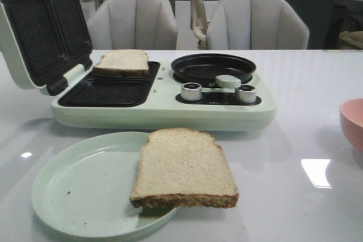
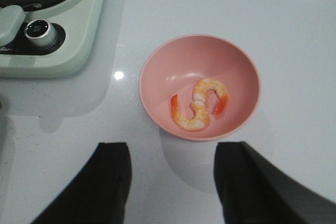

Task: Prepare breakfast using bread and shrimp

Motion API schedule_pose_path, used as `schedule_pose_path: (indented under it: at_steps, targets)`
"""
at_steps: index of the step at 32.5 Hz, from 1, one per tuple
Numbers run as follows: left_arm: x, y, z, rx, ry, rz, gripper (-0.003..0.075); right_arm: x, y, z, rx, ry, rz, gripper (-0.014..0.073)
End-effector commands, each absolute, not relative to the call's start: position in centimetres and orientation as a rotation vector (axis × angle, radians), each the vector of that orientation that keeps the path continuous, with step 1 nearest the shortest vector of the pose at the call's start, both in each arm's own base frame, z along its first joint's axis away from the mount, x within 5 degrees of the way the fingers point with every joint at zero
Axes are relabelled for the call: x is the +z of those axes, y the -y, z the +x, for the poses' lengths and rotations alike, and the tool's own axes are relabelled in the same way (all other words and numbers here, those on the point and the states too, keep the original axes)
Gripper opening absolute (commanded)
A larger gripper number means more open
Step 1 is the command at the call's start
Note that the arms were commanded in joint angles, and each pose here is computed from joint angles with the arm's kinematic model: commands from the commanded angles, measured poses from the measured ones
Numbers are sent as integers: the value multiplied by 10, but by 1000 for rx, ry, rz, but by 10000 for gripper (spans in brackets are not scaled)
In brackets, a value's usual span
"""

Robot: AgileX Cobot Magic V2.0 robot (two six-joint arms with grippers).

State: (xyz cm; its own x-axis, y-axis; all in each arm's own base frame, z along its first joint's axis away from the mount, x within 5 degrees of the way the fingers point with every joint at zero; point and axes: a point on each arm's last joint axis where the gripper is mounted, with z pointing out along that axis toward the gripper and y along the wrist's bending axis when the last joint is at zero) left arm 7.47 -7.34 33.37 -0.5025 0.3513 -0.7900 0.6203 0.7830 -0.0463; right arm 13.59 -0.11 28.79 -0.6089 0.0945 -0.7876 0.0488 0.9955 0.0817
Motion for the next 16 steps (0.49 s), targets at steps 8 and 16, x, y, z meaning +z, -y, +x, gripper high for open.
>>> schedule_pose_path:
  at_steps: [8, 16]
  targets:
    - [324, 68, 63, -637, -1856, 654, 329, 255, -32, 170, 539, -2568, 63, 475]
    - [327, 70, 64, -652, -1830, 650, 329, 213, -87, 212, 848, -2597, -99, 517]
